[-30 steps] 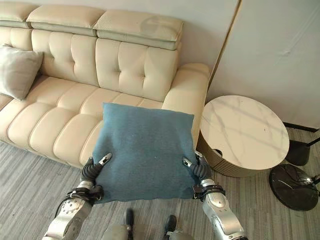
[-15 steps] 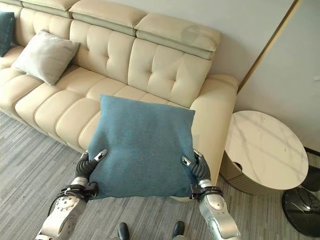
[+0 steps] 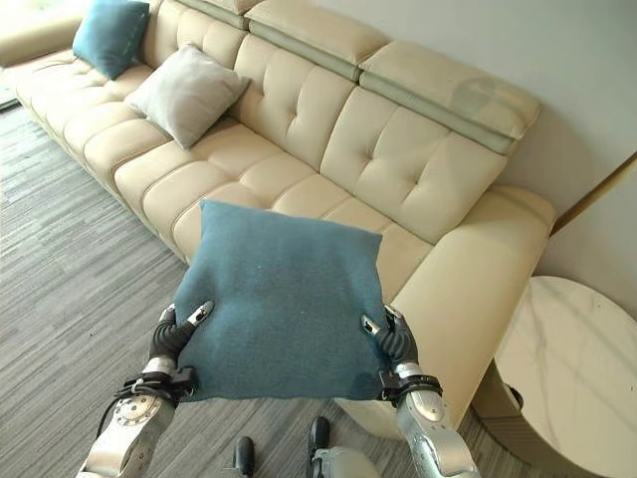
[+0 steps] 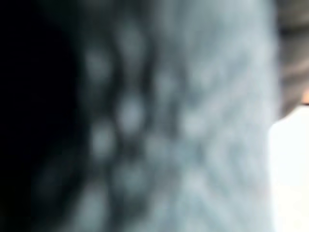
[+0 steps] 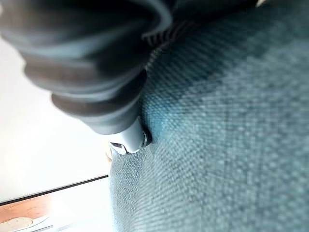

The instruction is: Pick up all the scattered cushions and arrange them neatly on the sofa.

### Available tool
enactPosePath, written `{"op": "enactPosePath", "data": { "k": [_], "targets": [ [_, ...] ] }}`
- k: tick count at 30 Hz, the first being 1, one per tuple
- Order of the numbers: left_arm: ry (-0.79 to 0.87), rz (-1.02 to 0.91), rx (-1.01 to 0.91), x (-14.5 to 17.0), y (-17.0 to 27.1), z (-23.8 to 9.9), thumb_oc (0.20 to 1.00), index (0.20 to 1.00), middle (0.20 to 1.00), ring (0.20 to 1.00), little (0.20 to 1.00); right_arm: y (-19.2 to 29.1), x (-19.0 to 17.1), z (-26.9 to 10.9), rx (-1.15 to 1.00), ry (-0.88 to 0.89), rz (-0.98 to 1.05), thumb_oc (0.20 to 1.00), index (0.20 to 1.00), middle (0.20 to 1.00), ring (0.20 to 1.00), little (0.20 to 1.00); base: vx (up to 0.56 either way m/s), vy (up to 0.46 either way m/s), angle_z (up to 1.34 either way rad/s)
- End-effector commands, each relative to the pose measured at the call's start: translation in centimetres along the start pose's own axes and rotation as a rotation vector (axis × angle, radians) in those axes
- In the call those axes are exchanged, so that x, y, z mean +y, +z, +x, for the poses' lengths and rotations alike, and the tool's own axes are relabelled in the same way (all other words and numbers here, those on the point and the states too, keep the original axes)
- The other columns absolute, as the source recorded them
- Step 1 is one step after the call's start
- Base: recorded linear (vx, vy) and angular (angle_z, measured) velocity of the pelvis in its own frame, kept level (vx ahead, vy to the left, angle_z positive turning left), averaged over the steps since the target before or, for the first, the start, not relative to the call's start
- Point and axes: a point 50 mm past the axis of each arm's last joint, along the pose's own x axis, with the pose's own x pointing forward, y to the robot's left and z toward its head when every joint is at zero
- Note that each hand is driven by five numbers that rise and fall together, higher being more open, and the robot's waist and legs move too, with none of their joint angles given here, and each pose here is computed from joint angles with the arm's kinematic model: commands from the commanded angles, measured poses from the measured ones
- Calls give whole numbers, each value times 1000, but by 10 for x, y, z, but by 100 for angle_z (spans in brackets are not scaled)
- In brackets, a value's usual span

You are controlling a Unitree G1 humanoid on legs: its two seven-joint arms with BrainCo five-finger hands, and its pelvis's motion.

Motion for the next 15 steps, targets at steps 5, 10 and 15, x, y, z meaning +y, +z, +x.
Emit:
{"op": "enactPosePath", "data": {
  "k": [5,10,15],
  "targets": [
    [-42,-42,-308,-8,58,9,200,200,200,200,200,54,17,7,-289,115,32,200,200,200,200,200,234,80,-28],
    [-23,-47,-327,-10,60,10,200,200,200,200,200,55,9,6,-296,67,17,200,200,200,200,200,211,190,-40],
    [-64,-30,-292,-11,53,7,200,200,200,200,200,49,16,5,-272,92,10,200,200,200,200,200,268,325,-38]
  ]
}}
